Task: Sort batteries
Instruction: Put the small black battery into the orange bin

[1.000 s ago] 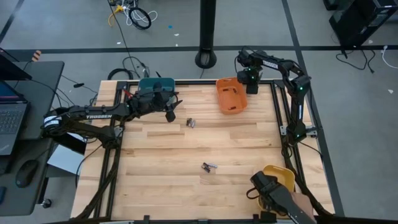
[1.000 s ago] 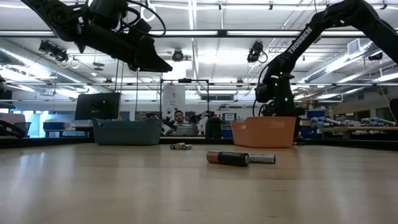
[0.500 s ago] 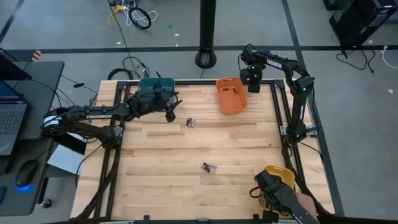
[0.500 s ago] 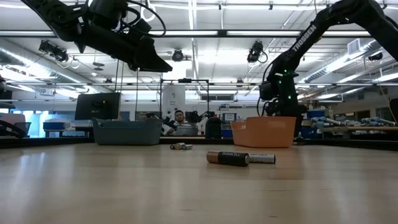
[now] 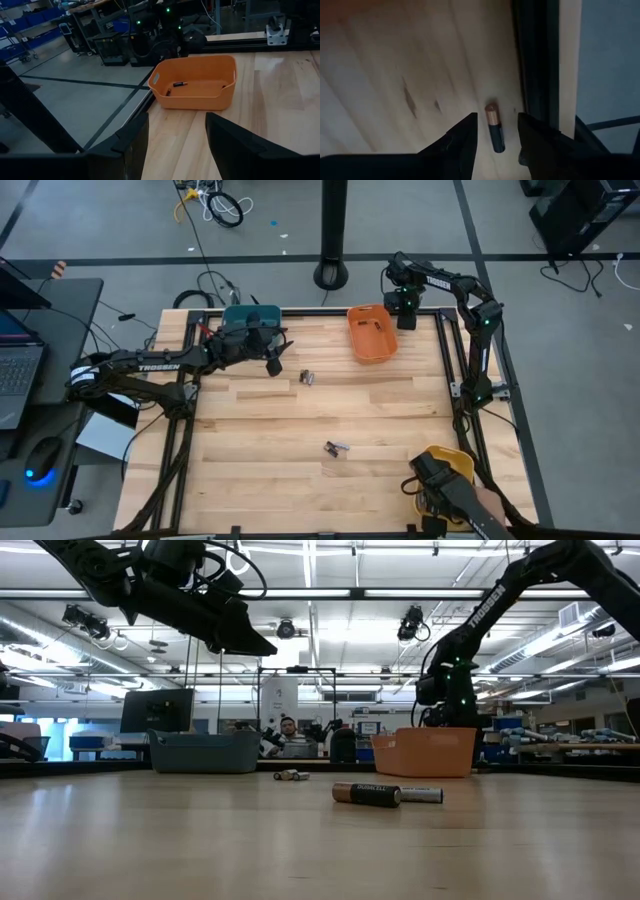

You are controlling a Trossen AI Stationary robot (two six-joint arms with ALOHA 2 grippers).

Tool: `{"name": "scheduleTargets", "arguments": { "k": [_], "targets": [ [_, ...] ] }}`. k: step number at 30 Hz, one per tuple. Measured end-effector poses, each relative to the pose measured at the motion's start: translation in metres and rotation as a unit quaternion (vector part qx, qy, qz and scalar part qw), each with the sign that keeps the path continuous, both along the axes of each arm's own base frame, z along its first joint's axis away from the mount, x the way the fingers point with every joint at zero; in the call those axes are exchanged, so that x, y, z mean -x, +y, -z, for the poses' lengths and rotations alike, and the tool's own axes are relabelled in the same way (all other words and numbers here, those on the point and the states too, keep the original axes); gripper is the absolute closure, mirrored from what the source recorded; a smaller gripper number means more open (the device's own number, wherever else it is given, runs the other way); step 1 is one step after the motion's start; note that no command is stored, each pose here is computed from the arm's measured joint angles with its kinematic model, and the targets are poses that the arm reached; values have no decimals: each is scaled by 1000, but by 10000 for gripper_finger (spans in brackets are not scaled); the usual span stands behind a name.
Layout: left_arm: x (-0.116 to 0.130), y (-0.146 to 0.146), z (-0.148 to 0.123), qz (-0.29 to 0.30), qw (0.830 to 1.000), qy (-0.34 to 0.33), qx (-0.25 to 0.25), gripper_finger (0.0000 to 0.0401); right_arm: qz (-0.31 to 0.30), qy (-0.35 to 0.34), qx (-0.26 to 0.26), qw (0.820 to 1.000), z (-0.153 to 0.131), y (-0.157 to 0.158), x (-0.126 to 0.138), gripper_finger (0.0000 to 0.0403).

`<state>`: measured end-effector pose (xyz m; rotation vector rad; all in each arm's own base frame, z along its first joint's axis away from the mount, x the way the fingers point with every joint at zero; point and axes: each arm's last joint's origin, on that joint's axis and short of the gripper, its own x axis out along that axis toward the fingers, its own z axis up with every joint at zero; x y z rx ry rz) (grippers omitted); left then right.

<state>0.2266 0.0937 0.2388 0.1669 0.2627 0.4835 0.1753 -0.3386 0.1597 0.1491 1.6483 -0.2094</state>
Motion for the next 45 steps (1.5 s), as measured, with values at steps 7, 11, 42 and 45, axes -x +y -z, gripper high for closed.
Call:
{"name": "scheduleTargets", "arguments": {
  "k": [7, 11, 42, 45],
  "targets": [
    [0, 0, 0, 0, 1000, 0, 0, 199, 2, -8, -5, 1000, 0, -1, 3, 252],
    [0, 0, 0, 0, 1000, 0, 0, 199, 5, -8, -5, 1000, 0, -1, 3, 252],
    [0, 0, -1, 1, 1000, -2, -4, 199, 28, -49, 3, 998, -15, -11, 3, 282],
    [0, 0, -1, 1, 1000, -1, -4, 199, 22, -37, -4, 999, -12, -8, 3, 282]
  ]
}}
